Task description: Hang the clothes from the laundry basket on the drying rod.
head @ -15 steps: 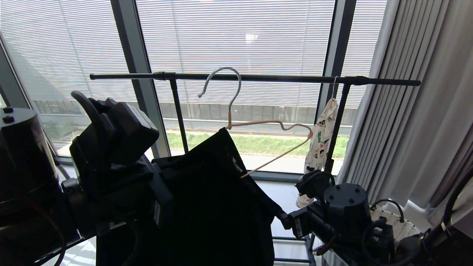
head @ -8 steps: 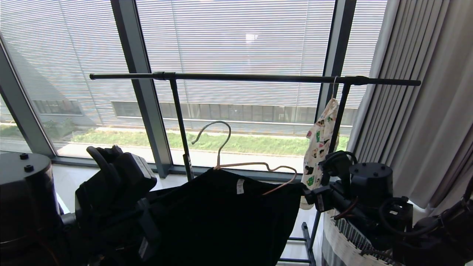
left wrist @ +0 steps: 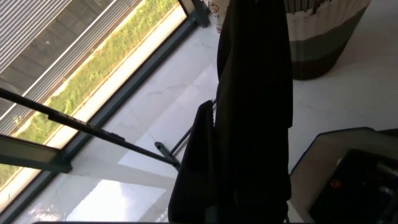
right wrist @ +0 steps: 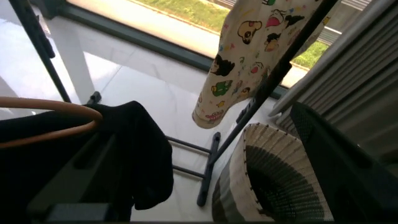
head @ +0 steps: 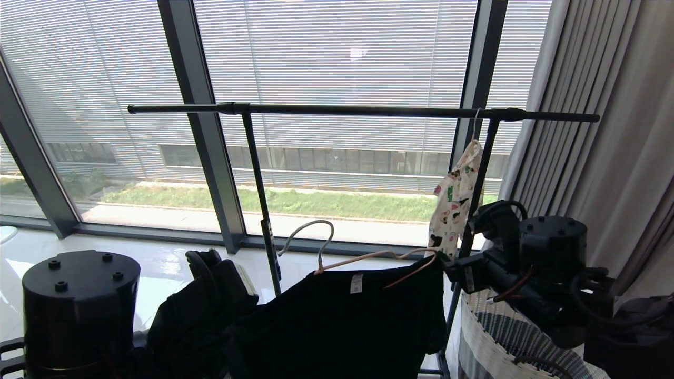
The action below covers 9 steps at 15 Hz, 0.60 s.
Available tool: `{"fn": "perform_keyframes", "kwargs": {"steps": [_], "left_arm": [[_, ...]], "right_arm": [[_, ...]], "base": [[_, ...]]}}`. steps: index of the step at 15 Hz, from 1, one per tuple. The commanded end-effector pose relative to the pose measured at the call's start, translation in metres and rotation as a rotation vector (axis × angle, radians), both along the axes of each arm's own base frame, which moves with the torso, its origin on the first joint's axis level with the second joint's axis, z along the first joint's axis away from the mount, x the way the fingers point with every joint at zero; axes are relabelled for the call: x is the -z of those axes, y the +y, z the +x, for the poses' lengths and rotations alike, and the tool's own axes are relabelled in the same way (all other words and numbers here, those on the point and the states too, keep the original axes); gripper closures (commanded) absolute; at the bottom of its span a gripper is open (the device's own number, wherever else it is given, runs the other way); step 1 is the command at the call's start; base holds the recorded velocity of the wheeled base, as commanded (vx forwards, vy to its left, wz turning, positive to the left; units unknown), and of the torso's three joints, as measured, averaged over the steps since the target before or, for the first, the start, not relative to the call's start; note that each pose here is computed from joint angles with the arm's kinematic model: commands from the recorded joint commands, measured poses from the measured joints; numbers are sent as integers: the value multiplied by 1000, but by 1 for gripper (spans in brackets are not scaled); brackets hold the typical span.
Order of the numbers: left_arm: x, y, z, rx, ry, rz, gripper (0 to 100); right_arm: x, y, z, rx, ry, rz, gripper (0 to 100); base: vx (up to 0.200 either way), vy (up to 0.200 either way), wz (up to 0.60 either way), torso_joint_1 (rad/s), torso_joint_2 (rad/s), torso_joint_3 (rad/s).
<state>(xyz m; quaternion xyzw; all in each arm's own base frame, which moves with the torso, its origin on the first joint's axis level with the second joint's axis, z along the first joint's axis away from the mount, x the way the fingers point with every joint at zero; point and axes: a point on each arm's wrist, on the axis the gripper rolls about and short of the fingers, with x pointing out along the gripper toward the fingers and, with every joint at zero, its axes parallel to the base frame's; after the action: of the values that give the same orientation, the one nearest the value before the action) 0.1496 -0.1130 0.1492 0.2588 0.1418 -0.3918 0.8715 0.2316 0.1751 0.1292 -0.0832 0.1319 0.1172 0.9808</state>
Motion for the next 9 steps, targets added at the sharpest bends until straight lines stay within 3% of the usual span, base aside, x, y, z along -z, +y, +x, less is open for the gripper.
{"fn": "perform_keyframes", "kwargs": {"steps": [1,9], "left_arm": [[2,-2,2,12,16,2,100],[3,5,-9,38,16,-19,100]], "right_arm": [[-14,-4,2,13,-40,30,0],[-17,-12,9,23,-53,9,0]], "base": [[0,0,0,0,0,0],[0,0,0,0,0,0]]}}
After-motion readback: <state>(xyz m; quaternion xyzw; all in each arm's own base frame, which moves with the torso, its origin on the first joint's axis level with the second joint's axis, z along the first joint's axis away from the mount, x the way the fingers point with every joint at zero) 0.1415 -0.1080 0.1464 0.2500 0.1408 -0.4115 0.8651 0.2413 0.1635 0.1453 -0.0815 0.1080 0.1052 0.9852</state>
